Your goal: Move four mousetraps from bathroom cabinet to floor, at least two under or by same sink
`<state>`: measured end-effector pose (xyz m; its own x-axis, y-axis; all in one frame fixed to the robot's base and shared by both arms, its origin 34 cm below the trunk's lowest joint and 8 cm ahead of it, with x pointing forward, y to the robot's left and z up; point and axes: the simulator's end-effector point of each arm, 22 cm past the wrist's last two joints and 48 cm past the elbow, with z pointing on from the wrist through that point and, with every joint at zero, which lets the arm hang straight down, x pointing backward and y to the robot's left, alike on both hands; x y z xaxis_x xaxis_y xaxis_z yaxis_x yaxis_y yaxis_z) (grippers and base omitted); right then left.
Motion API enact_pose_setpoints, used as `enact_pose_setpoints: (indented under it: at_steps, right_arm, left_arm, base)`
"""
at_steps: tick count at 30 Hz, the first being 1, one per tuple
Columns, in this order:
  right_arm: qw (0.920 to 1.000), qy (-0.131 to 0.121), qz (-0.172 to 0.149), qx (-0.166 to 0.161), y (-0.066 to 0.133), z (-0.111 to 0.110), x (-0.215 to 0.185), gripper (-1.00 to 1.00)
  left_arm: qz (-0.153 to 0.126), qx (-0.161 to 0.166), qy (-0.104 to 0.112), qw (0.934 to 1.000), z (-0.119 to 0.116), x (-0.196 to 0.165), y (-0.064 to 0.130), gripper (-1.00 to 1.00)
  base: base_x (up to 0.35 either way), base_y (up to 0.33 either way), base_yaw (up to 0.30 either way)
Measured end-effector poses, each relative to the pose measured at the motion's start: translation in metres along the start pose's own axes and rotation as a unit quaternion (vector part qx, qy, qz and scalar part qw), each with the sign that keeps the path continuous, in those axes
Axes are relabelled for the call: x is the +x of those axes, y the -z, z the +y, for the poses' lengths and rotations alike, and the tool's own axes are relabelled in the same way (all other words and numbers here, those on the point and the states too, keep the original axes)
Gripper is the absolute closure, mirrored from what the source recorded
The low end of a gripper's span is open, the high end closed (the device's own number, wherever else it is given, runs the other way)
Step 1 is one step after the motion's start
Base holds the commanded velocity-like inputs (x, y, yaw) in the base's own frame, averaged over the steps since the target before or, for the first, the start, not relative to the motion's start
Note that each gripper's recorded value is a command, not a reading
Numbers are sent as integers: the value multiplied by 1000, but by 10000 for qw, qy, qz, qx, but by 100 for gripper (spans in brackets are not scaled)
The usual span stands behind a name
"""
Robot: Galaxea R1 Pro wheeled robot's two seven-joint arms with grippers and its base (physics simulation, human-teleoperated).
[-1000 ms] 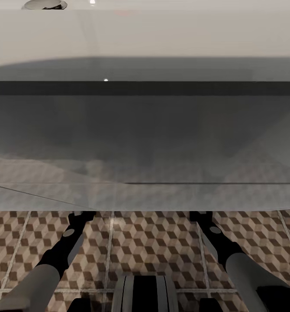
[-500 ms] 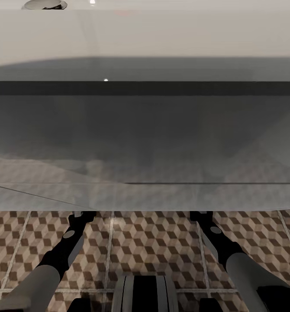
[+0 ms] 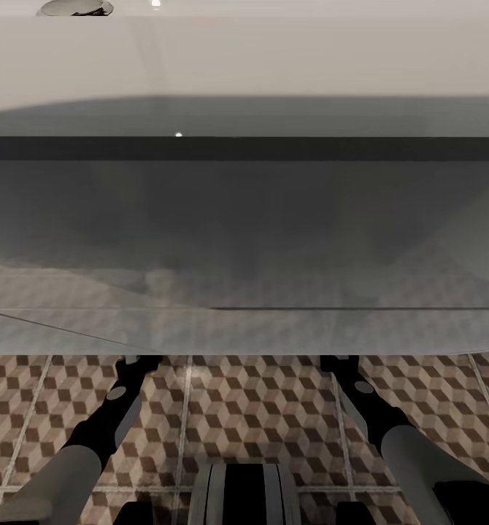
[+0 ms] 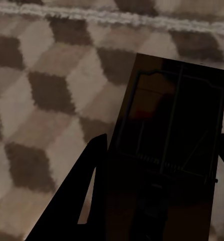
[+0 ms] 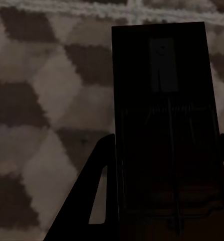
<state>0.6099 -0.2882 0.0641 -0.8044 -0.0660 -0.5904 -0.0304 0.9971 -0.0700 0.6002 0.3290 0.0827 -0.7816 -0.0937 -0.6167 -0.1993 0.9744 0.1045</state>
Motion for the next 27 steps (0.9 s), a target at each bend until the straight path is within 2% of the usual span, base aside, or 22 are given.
enact_pose_setpoints:
  at_steps: [7,27]
  right_arm:
    - [10000,6,-3,-2,0,0,0,100]
    - [10000,26,-2,-10,0,1,0,100]
  left_arm:
    - [-141,17,33,9999,-3,-13,-1,100]
    - [-106,-2,42,9999,-6,-11,0,100]
  base:
    - [0,0,0]
    - [0,0,0]
